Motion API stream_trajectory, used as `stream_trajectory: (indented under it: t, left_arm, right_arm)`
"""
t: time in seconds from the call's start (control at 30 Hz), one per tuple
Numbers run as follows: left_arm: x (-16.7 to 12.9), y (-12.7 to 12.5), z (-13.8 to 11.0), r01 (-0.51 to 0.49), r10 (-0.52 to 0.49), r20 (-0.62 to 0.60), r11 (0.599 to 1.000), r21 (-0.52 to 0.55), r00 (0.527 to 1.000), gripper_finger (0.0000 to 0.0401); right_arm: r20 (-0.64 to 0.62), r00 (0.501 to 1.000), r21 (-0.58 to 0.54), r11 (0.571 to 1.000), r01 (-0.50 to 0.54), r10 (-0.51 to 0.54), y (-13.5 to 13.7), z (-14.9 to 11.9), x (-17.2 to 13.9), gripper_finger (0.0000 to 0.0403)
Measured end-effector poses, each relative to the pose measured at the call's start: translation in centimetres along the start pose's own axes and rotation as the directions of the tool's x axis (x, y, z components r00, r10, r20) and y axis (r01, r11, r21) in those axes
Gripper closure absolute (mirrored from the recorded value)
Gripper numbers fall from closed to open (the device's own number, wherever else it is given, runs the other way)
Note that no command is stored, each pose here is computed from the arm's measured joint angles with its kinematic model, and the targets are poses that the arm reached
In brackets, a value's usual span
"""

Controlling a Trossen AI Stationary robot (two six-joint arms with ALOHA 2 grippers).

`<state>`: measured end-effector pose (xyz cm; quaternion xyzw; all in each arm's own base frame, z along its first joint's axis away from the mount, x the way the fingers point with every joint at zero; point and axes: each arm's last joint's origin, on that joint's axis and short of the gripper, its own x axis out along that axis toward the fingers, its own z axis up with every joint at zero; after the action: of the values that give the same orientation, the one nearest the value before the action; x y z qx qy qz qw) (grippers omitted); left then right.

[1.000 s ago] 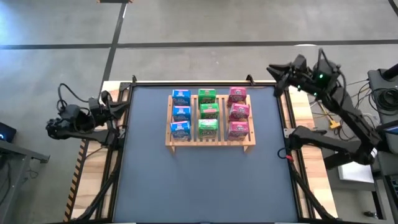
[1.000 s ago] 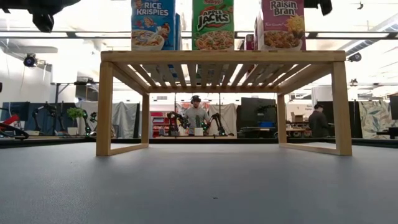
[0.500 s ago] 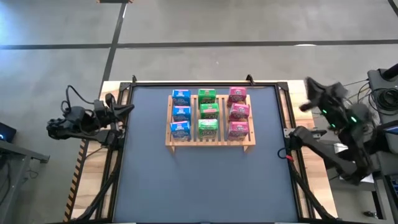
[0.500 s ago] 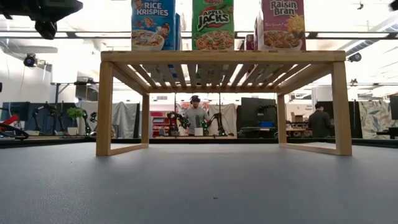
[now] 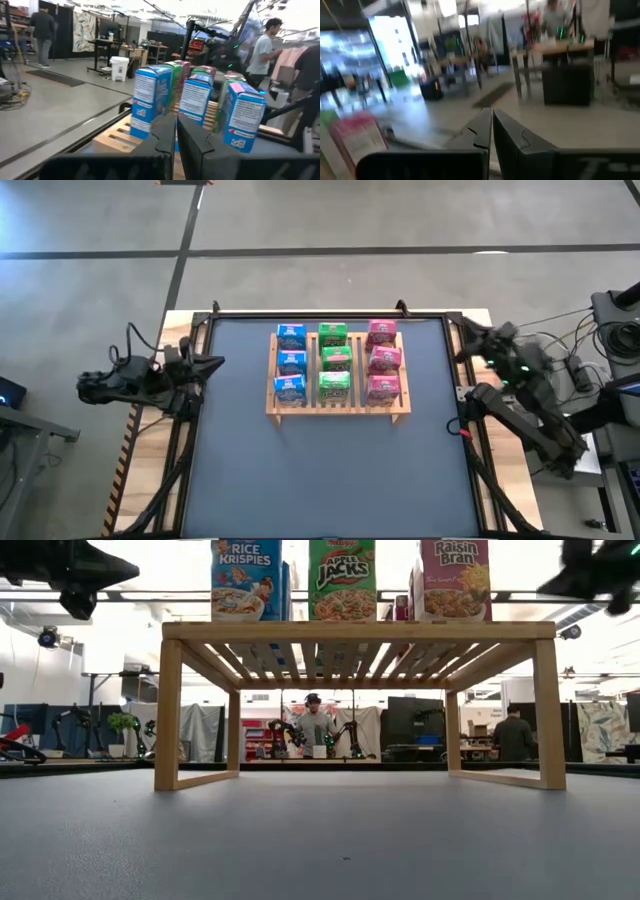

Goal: Stack cereal on shelf
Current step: Return to Home Position

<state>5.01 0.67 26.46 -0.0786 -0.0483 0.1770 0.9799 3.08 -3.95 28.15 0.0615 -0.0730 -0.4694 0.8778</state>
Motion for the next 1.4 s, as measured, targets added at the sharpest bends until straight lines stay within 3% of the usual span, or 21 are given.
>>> stream_trajectory:
  t: [0.17,0.53,0.9,1.23,1.4]
  left_arm:
    - [1.0,-0.5,-1.5,0.051,-0.048,0.058,0.997,-0.058,0.997,0.0401]
    - [2.9,-0.8,-7.2,0.052,-0.039,0.091,0.988,-0.143,0.995,0.0401]
    - [3.3,-0.7,-8.9,0.017,-0.008,0.064,0.989,-0.146,0.998,0.0401]
    - [3.3,-0.6,-8.9,0.009,0.004,0.073,0.984,-0.177,0.997,0.0401]
    - [3.3,-0.6,-9.6,-0.010,0.011,0.004,0.994,-0.113,1.000,0.0401]
  right_arm:
    - [-0.015,1.000,0.020,1.000,0.000,0.000,-0.1,-2.4,1.7,0.0394]
    - [-0.178,0.984,-0.006,1.000,0.002,-0.003,-0.6,-7.7,3.0,0.0394]
    - [-0.297,0.954,0.088,0.996,-0.005,0.031,-0.9,-11.7,3.7,0.0394]
    - [-0.256,0.939,0.083,0.973,-0.216,0.230,-0.4,-12.3,4.2,0.0394]
    - [-0.274,0.923,0.062,0.963,-0.264,0.271,-0.2,-12.5,4.2,0.0394]
